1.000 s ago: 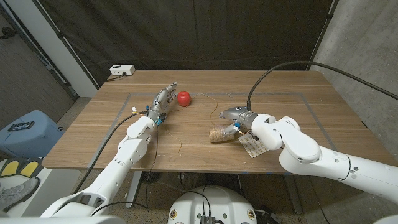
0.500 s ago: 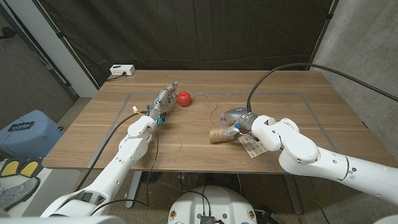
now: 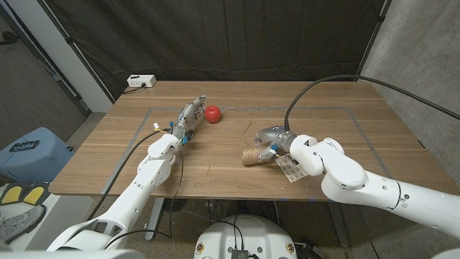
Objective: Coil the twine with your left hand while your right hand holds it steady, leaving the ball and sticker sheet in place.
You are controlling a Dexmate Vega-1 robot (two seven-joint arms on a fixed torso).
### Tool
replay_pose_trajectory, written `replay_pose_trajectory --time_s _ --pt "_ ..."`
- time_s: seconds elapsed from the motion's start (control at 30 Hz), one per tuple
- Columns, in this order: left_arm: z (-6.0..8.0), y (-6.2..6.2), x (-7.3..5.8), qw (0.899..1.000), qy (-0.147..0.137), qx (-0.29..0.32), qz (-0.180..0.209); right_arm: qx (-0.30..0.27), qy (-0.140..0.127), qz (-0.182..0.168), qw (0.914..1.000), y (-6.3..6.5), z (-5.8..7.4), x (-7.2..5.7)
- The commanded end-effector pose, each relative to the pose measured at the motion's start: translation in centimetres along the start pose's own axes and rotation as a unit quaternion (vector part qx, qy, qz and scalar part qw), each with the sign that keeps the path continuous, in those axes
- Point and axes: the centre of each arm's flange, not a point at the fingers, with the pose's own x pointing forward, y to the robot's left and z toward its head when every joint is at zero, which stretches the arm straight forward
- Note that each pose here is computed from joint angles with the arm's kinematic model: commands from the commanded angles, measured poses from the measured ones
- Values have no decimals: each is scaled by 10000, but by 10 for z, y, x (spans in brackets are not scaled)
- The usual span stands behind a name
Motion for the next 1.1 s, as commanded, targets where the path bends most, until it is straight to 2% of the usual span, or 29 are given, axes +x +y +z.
replay_pose_trajectory --time_s 0.03,0.4,0.77,1.1 --pt "0 2 1 10000 20 7 -4 -50 -9 -28 10000 5 -1 3" --pt "1 2 -1 10000 23 16 -3 -127 -4 -55 9999 11 -1 6" --pt "-1 3 -8 10000 33 -14 60 -223 -7 -57 9997 14 1 8" --pt "-1 4 -12 9999 24 1 108 -250 -32 -74 9997 19 -2 9"
